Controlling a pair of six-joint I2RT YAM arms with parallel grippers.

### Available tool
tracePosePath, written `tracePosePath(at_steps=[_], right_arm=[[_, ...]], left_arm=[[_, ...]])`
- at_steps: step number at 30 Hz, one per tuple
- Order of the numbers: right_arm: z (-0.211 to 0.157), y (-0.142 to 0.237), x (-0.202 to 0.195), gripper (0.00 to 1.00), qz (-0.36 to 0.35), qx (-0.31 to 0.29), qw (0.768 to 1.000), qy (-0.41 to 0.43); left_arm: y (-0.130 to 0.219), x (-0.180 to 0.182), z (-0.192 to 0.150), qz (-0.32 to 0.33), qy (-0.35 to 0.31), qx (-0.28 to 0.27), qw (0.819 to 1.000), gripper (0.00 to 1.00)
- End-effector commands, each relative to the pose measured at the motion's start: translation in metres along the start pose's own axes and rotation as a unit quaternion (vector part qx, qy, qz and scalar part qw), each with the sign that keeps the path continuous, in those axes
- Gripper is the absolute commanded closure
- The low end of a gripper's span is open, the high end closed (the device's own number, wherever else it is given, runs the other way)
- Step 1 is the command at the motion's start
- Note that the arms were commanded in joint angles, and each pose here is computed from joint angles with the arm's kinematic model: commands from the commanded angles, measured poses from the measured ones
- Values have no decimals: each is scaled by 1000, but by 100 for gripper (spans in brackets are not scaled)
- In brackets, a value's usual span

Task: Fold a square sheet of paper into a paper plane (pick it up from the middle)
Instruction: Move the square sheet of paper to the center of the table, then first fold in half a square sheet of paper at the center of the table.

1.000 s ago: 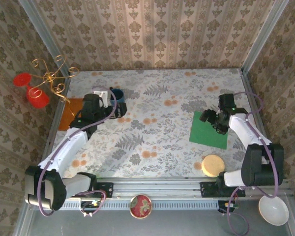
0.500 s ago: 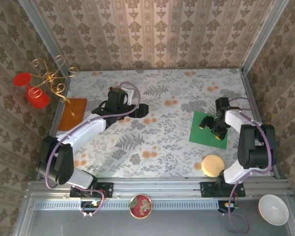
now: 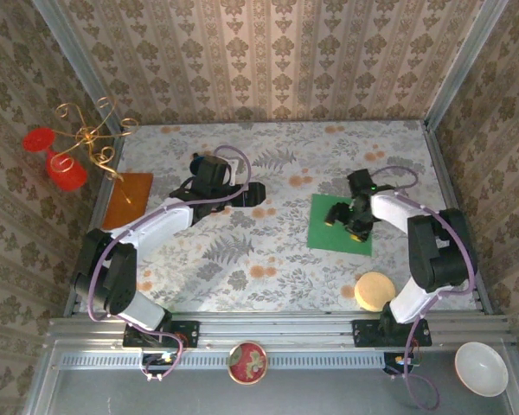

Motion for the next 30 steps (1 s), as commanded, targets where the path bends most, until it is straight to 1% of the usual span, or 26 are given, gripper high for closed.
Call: tracePosePath(at_steps=[1, 5, 7, 9, 12, 14, 17, 19, 22, 25, 30], right_arm=[[-28, -20, 30, 20, 38, 47, 998, -24], [-58, -26, 58, 25, 65, 53, 995, -56], [-69, -22, 71, 26, 96, 54, 992, -68], [-69, -11, 80, 26, 124, 54, 989, -62], [-53, 11, 79, 26, 139, 19, 990, -33], [-41, 15, 72, 27, 132, 9, 991, -11], [-28, 6, 62, 30, 105, 38, 994, 11], [-21, 1, 58, 33, 91, 45, 995, 21], [-13, -2, 54, 37, 69, 39, 996, 32], [-9, -6, 46, 41, 49, 34, 998, 31], [-9, -18, 36, 46, 27, 46, 998, 26]], left_arm=[[-3, 3, -7, 18, 35, 2, 999, 6], [-9, 7, -18, 19, 72, 30, 997, 11], [-12, 8, -25, 15, 94, 44, 994, 14], [-17, 7, -31, 7, 112, 57, 992, 16], [-27, -6, -38, -8, 114, 80, 990, 19], [-36, -17, -42, -14, 107, 98, 989, 19], [-53, -35, -48, -24, 97, 127, 987, 21], [-65, -43, -51, -25, 93, 145, 985, 22], [-78, -54, -53, -31, 90, 163, 982, 22], [-86, -61, -50, -38, 90, 169, 981, 22], [-101, -69, -51, -44, 91, 191, 976, 22]])
Point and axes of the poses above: each hand's point on the last joint's axis, 136 mm out from that joint toward the fingers, its own y axis back along the fingers, its own x axis along the line the jaws close on, z = x × y, the point moved 10 cm from there along y, back along the fingers, and after that the axes turned 7 degrees about -y, right-handed, at the moved point
